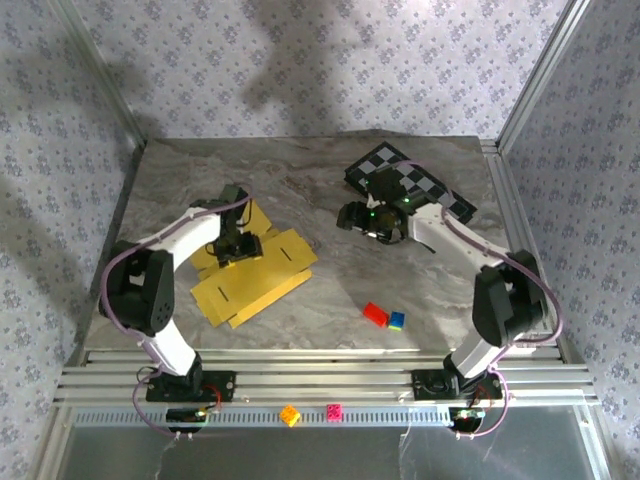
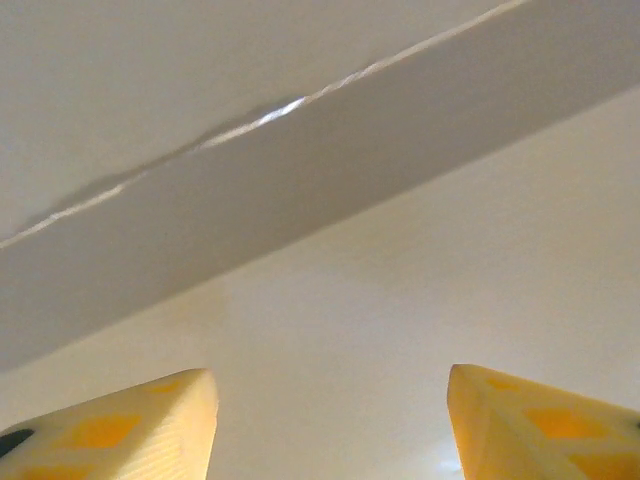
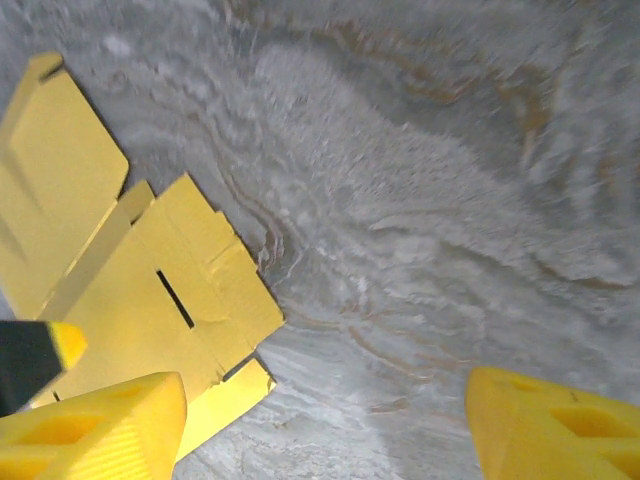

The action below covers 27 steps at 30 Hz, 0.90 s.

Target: Fold the paper box

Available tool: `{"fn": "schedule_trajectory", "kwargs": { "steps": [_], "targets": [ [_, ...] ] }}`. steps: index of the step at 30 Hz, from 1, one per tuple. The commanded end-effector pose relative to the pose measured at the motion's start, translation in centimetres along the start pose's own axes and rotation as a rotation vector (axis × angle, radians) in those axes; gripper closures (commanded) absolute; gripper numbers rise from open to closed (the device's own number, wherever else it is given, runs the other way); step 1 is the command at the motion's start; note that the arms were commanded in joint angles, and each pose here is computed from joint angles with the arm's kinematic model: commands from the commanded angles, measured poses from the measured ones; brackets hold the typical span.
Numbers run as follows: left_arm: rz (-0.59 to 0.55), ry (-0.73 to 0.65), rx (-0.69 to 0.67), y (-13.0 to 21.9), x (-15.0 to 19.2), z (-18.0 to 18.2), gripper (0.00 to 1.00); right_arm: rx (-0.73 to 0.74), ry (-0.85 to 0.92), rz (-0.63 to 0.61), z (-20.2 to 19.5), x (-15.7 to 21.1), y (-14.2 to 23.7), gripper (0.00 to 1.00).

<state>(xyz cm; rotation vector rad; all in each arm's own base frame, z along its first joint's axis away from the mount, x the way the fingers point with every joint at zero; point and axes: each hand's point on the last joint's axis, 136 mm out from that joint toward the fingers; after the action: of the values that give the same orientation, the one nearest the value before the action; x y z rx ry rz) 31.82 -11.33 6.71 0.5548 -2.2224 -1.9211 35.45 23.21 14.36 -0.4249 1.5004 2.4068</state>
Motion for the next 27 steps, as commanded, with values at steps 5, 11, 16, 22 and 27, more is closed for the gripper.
{"fn": "schedule_trajectory", "kwargs": {
  "steps": [5, 11, 16, 22, 27],
  "targets": [
    [-0.009, 0.32, 0.164, 4.4, -2.1, 1.4, 0.38, -0.136, 0.029, 0.099, 5.1, -0.6, -3.2, 0.32],
    [0.081, 0.303, 0.114, -0.1, -3.1, 3.3, 0.45, -0.122, 0.03, 0.165, 5.8, 0.6, -5.5, 0.34],
    [0.164, 0.186, 0.103, -3.8, -2.1, 1.0, 0.47, -0.101, 0.004, 0.173, 4.1, 1.0, -5.3, 0.34],
    [0.216, 0.087, 0.132, -6.8, -1.2, -4.5, 0.46, -0.083, -0.09, 0.171, 0.1, 1.8, -3.6, 0.34],
    [0.193, 0.119, 0.206, -7.3, -2.9, -9.8, 0.46, -0.093, -0.187, 0.192, -1.9, 4.4, -2.0, 0.34]
  ]
}}
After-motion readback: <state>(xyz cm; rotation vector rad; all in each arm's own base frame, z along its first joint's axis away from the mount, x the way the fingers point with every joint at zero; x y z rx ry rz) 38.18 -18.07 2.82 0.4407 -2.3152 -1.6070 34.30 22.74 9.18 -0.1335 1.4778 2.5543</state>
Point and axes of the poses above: each hand's point on the last joint's axis, 136 mm out from that joint toward the fingers, its own y axis back along the fingers, its own z axis along the line the jaws close on, x = y × z, and after that the axes turned 8 degrees about y, right-handed
